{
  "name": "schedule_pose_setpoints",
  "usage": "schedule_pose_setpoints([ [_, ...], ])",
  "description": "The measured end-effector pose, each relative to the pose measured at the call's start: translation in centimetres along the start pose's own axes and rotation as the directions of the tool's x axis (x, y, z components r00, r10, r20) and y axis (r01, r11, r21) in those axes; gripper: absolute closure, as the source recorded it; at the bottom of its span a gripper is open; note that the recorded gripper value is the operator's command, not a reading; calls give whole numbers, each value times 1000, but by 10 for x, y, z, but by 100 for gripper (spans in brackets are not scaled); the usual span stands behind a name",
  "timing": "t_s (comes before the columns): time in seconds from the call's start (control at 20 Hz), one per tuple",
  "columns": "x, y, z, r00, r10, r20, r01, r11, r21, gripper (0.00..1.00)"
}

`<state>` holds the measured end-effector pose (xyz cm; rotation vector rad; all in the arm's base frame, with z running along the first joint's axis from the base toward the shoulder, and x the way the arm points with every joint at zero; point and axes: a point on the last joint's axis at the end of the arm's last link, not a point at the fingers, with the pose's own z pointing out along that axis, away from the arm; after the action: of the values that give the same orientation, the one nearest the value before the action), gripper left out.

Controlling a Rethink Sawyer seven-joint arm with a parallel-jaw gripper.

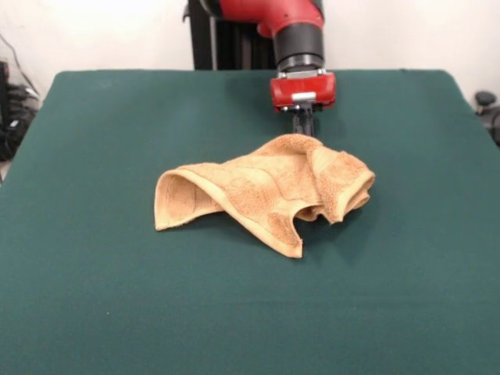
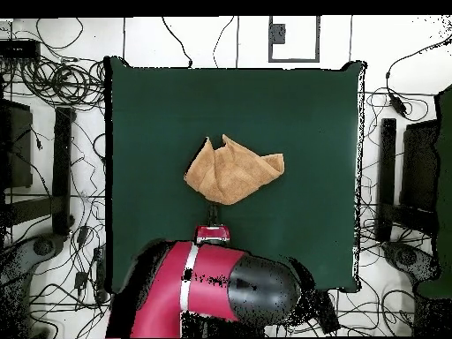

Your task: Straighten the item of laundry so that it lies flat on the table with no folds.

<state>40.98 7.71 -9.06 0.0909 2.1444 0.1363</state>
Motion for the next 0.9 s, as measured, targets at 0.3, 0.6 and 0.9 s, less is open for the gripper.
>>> schedule_pose_setpoints([
  [0.3, -6, -3, -5, 989, -21, -147, 28, 999, 42, 100],
  [0.6, -16, -8, -9, 968, -34, -247, 55, 995, 78, 100],
  [0.9, -20, -18, -22, 940, 9, -341, 33, 993, 116, 100],
])
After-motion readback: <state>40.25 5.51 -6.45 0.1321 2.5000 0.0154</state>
